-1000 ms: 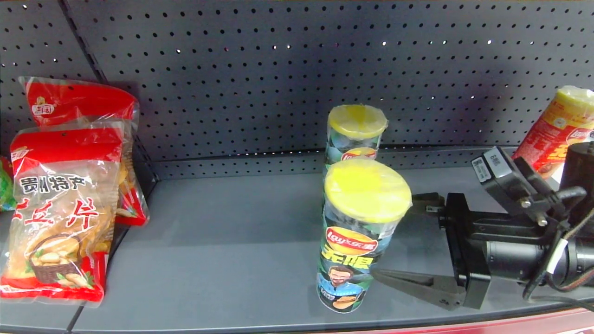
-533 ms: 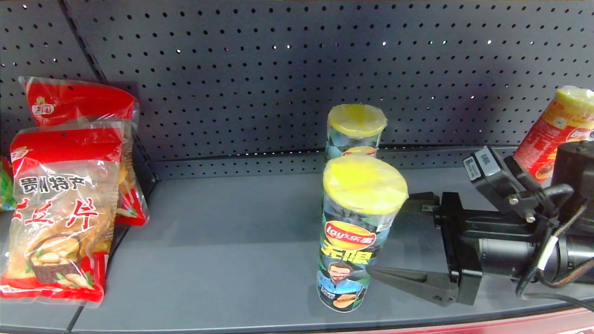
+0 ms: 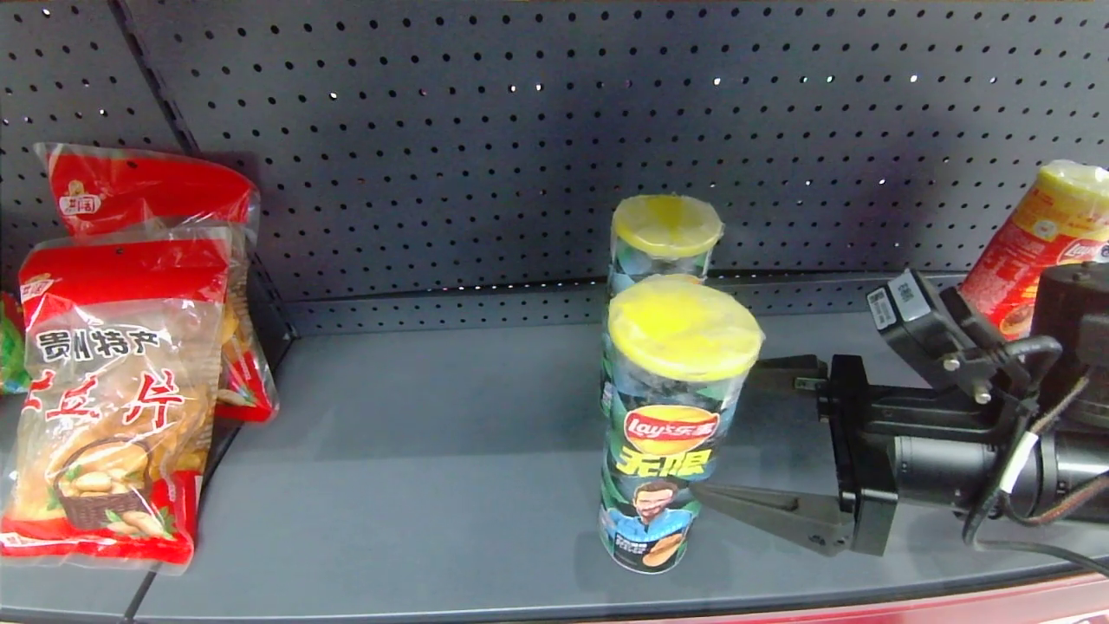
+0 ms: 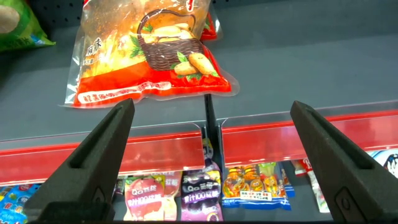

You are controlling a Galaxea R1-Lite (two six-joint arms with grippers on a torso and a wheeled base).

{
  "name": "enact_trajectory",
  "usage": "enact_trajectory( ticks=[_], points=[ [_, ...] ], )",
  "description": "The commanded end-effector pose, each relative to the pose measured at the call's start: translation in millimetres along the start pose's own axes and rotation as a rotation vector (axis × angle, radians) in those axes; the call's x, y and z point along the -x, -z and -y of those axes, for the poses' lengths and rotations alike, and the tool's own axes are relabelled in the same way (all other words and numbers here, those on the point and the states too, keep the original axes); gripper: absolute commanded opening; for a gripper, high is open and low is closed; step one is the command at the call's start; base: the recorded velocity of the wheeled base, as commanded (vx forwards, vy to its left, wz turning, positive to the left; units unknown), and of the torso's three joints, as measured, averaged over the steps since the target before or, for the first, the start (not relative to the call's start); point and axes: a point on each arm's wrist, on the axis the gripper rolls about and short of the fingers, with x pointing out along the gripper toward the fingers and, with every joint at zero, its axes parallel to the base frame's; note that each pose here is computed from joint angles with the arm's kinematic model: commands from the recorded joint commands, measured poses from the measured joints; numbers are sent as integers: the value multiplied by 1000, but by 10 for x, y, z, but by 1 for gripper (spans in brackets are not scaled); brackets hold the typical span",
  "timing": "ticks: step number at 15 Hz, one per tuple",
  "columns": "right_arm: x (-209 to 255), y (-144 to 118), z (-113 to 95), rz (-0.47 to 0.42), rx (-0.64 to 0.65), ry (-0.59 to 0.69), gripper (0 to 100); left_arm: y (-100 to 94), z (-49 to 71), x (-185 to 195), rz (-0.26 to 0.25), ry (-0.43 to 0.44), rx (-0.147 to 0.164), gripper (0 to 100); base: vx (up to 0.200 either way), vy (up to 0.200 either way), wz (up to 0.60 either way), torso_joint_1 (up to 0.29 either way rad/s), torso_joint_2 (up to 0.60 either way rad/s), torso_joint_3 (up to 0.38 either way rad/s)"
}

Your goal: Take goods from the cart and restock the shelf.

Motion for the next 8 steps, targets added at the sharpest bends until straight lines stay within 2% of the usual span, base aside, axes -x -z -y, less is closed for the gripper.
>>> enact_trajectory(
  ticks=[1, 8],
  points=[
    [12, 14, 29, -4, -5, 13, 100, -1, 0, -1, -1, 0, 0, 100, 0, 0, 0, 0, 0, 0],
    [128, 70, -64, -7, -6, 8, 100, -1, 0, -1, -1, 0, 0, 100, 0, 0, 0, 0, 0, 0]
  ],
)
